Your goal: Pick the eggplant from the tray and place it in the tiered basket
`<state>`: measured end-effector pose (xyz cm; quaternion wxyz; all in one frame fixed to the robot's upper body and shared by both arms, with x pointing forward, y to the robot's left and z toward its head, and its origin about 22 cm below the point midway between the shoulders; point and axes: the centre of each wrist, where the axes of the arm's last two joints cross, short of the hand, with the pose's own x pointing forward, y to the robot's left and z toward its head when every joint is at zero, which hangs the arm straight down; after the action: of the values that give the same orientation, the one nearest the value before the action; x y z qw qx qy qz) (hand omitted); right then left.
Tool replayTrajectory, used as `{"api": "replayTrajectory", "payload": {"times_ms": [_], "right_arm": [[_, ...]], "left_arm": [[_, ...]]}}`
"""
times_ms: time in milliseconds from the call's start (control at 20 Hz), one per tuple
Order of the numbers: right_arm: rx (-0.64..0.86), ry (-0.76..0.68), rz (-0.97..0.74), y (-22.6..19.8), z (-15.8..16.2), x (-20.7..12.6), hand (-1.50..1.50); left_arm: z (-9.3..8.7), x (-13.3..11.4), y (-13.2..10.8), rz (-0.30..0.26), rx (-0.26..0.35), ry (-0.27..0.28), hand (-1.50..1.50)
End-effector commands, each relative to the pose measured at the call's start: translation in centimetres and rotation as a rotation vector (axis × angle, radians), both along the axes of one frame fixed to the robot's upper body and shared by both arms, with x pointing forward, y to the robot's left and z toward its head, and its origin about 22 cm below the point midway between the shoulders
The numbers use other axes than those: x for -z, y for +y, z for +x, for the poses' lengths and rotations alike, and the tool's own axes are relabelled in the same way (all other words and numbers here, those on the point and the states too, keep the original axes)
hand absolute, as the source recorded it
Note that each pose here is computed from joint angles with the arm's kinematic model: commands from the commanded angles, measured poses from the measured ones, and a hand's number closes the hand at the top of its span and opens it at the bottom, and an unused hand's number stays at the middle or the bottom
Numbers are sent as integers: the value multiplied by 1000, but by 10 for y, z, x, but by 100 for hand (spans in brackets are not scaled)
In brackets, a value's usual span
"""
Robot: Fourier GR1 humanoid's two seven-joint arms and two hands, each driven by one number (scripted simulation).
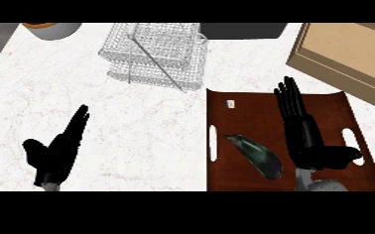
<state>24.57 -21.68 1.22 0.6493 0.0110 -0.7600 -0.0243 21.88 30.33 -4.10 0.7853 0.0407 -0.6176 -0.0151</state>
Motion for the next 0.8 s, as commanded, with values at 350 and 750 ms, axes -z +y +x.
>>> {"api": "replayTrajectory", "payload": {"times_ms": [350,750], "right_arm": [[-421,380,-468,98,25,12,-150],[-557,161,-456,113,43,-45,-150]], "left_arm": [[43,-36,-64,0,272,-197,0],[54,-23,-67,-3,238,-180,0]]}}
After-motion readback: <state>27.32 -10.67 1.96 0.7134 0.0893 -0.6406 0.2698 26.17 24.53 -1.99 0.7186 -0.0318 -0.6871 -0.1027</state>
